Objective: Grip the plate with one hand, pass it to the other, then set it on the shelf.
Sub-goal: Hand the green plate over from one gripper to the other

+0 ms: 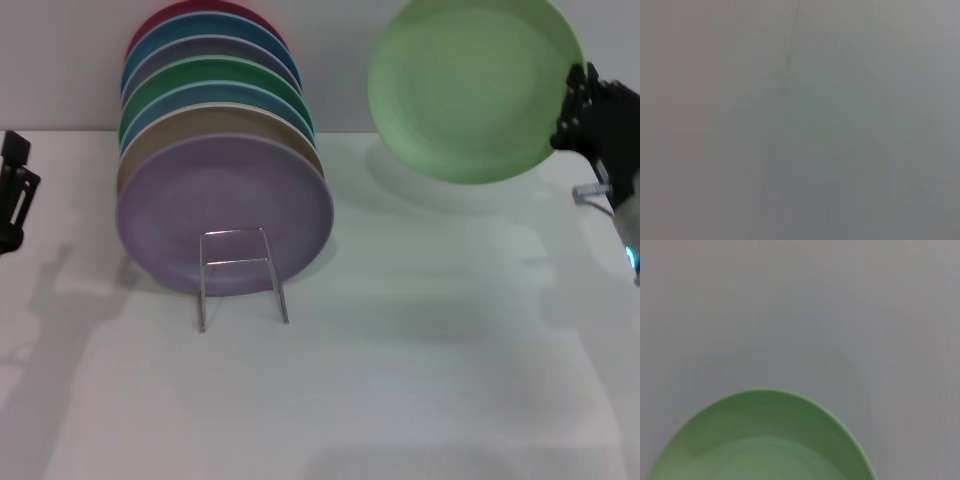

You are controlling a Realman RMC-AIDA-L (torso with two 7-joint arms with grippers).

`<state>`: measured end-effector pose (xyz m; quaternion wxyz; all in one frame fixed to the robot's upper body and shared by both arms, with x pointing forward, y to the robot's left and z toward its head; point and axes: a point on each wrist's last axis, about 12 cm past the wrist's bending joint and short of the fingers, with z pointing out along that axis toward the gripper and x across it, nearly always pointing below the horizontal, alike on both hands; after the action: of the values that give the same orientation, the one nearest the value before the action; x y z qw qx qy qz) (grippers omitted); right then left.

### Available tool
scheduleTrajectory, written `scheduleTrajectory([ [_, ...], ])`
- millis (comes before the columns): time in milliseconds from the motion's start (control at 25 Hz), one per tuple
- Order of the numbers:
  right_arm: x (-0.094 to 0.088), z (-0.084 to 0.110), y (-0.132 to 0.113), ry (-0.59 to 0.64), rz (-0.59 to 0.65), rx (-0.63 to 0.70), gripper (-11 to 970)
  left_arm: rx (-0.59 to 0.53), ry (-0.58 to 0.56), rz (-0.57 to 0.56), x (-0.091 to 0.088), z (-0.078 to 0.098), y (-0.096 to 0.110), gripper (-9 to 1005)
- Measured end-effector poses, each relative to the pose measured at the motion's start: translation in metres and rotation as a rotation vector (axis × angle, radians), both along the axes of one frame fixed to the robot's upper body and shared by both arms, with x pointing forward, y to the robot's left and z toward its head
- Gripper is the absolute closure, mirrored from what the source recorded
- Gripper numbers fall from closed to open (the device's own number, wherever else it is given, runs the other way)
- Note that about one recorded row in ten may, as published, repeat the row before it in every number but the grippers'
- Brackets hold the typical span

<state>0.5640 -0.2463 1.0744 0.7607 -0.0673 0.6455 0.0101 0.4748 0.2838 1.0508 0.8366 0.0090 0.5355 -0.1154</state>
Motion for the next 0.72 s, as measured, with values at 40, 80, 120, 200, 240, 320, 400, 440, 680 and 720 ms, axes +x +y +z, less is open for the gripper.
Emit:
scheduleTrajectory([
  [40, 0.000, 0.000, 0.000, 0.000, 0.000, 0.000, 933, 0.000, 0.000, 0.000, 0.000, 0.000, 0.000, 163],
  [80, -0.013, -0.007, -0.002, -0.023, 0.009, 0.016, 933, 0.000, 0.000, 0.000, 0.000, 0.000, 0.000, 163],
  [120, -0.013, -0.007, -0.002, -0.023, 0.009, 0.016, 932, -0.016, -0.006, -0.033, -0.005, -0.001, -0.002, 163],
  [200, -0.032, -0.014, -0.004, -0.054, 0.023, 0.020, 932, -0.010, -0.016, -0.098, -0.016, -0.002, -0.009, 163],
  [240, -0.032, -0.014, -0.004, -0.054, 0.023, 0.020, 932, -0.009, -0.019, -0.118, -0.018, -0.003, -0.011, 163],
  [320, -0.045, -0.018, -0.002, -0.074, 0.039, 0.017, 933, -0.009, -0.019, -0.118, -0.018, -0.003, -0.011, 163],
  [400, -0.065, -0.022, 0.001, -0.110, 0.068, 0.017, 934, -0.004, -0.010, -0.243, -0.029, -0.006, -0.028, 163],
  [440, -0.072, -0.023, 0.003, -0.120, 0.077, 0.017, 934, -0.001, -0.005, -0.263, -0.031, -0.007, -0.031, 163],
  [680, -0.097, -0.028, 0.011, -0.171, 0.137, 0.004, 935, 0.030, 0.039, -0.373, -0.037, -0.013, -0.048, 163],
  [720, -0.101, -0.029, 0.013, -0.173, 0.148, -0.003, 935, 0.039, 0.050, -0.391, -0.038, -0.015, -0.051, 163],
])
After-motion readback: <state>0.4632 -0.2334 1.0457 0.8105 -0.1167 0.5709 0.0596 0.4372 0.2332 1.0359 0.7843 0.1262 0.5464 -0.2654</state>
